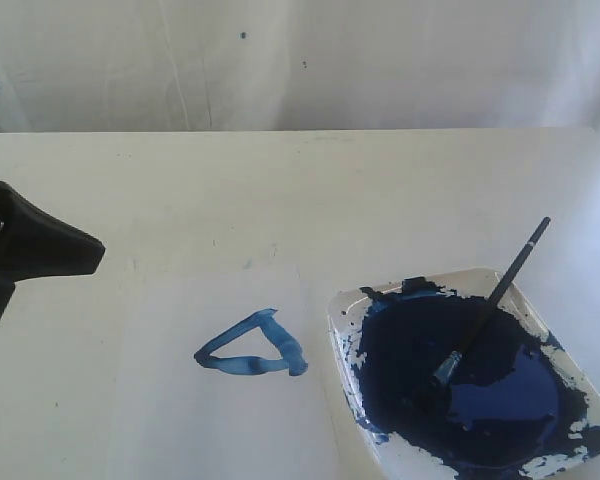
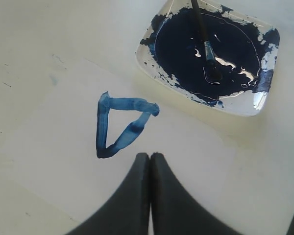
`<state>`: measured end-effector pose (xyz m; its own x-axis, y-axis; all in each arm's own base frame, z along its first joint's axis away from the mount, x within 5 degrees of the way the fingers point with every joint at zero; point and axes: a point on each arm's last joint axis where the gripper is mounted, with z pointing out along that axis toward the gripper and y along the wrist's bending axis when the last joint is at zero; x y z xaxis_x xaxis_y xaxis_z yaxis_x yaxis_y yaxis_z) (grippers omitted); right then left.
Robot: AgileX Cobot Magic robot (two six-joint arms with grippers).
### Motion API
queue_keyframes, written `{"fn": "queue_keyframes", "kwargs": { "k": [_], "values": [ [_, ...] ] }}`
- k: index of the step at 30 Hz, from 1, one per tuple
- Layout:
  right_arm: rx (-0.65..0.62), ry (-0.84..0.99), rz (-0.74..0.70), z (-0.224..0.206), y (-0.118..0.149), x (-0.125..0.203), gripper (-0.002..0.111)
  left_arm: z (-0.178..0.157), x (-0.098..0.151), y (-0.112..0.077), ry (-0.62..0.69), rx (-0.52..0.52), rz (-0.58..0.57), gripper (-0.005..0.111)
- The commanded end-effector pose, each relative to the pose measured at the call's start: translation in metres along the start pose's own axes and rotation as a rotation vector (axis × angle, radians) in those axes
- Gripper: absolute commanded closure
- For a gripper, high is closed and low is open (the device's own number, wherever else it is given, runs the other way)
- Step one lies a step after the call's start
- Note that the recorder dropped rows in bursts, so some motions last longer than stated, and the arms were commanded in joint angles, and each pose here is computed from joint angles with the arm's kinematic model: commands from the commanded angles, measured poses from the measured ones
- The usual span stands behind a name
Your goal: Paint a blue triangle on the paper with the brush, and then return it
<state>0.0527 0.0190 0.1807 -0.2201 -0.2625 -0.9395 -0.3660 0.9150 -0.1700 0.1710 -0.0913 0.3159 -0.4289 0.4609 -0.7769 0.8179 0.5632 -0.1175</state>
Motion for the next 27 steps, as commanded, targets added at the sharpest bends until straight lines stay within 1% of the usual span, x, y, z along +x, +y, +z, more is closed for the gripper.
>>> {"fn": "queue_keyframes", "kwargs": {
  "k": [1, 6, 12, 19, 24, 27],
  "values": [
    [0.089, -0.061, 0.060, -0.0031, -0.0057, -0.0023, 0.108, -0.0002, 0.0003, -0.0020, -0.009, 0.011, -0.009, 0.107],
    [0.171, -0.054, 0.149, -0.0039, -0.0115, -0.0010, 0.108, -0.0002, 0.0003, -0.0020, -0.009, 0.011, -0.009, 0.107],
    [0.172, -0.059, 0.193, -0.0039, -0.0116, -0.0012, 0.108, -0.0002, 0.0002, -0.0018, -0.010, 0.009, -0.009, 0.107],
    [0.176, -0.059, 0.194, -0.0040, -0.0118, -0.0011, 0.108, -0.0002, 0.0002, -0.0018, -0.010, 0.009, -0.009, 0.107],
    [0.237, -0.050, 0.211, -0.0047, -0.0151, -0.0001, 0.108, -0.0002, -0.0001, -0.0012, -0.014, 0.002, -0.009, 0.107],
    [0.240, -0.048, 0.200, -0.0047, -0.0152, 0.0000, 0.108, -0.0002, -0.0003, -0.0009, -0.016, -0.001, -0.009, 0.107]
  ]
}}
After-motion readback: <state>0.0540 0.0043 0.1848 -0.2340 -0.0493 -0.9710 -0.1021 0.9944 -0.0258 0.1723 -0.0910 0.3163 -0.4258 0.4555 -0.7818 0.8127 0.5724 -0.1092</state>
